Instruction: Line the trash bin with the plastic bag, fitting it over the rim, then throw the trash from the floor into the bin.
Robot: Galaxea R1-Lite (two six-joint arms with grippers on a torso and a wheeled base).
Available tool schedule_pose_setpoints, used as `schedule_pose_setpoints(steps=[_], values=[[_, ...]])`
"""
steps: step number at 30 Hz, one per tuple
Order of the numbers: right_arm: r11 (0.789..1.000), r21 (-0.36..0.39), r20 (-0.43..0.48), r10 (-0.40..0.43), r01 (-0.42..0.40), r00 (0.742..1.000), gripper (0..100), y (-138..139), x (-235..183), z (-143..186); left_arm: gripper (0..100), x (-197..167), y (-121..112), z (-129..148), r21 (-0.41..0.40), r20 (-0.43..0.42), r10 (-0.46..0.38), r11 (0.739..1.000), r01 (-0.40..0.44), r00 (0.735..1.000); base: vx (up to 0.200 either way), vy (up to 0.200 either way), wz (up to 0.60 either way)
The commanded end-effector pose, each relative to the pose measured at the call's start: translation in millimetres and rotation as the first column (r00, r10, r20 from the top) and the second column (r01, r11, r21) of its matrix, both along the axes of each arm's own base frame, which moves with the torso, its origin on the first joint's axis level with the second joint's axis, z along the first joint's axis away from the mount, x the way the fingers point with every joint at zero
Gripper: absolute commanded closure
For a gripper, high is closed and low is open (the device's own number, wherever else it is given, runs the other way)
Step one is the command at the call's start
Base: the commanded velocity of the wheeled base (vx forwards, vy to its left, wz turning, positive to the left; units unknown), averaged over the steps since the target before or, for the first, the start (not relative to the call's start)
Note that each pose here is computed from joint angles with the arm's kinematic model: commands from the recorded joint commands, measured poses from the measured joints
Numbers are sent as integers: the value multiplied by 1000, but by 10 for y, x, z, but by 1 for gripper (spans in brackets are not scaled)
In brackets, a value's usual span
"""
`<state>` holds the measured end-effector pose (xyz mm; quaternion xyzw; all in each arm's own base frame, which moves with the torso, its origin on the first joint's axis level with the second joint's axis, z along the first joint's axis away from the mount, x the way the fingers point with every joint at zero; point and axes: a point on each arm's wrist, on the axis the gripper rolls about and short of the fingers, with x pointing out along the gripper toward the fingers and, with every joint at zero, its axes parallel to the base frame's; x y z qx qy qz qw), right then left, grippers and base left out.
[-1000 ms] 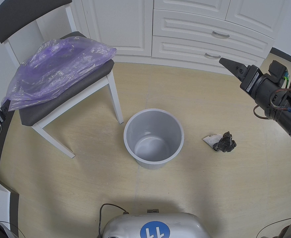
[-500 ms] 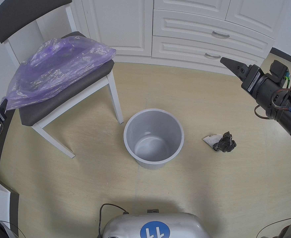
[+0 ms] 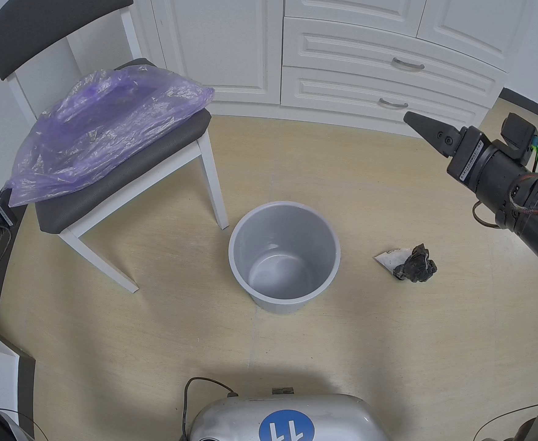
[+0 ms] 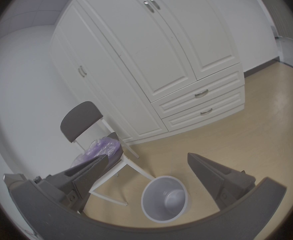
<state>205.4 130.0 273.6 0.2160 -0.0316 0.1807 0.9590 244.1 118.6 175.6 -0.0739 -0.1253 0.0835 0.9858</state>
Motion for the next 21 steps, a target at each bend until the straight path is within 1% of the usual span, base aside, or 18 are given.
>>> schedule_pose_setpoints(steps=[1,3,4,6,8,9,11,13,14,17,18,19,20,21], values=[[998,-54,18,37,-36,999,0,79,-167,-14,100,-162,-228,161,33,53,-58,998,56,997,0,0,0],[994,-108,32,38,-35,999,0,128,-144,-29,100,-141,-308,223,49,75,-99,994,95,992,0,0,0],[989,-143,51,37,-30,998,0,148,-125,-13,100,-106,-370,273,64,92,-137,989,131,986,0,0,0],[983,-183,74,34,-20,997,0,164,-112,12,100,-56,-466,335,77,113,-181,982,173,977,0,0,0],[979,-203,90,44,-25,995,0,182,-136,27,100,-9,-572,401,92,128,-225,972,214,966,0,0,0],[980,-198,96,53,-33,994,0,198,-178,37,100,14,-621,416,106,115,-240,968,228,964,0,0,0],[981,-191,93,45,-27,995,0,212,-246,9,100,21,-669,417,134,72,-237,965,226,969,0,0,0],[980,-198,84,10,7,996,0,221,-259,-37,100,15,-720,420,150,29,-220,965,213,975,0,0,0],[980,-196,86,-13,30,996,0,239,-257,-38,100,18,-794,455,148,10,-199,969,196,980,0,0,0],[980,-190,93,-48,65,994,0,281,-256,-6,100,79,-1115,607,120,3,-169,978,168,986,0,0,0],[980,-190,93,-48,65,995,0,283,-258,-6,100,80,-1136,617,118,3,-170,979,168,985,0,0,0],[978,-196,88,-57,73,994,0,297,-256,-22,100,109,-1336,724,96,2,-160,983,159,987,0,0,0],[978,-197,85,-58,74,995,0,306,-260,-30,100,122,-1416,757,88,-5,-162,983,162,987,0,0,0],[978,-196,84,-60,75,995,0,321,-268,-30,100,131,-1564,801,77,-20,-179,981,180,984,0,0,0]])
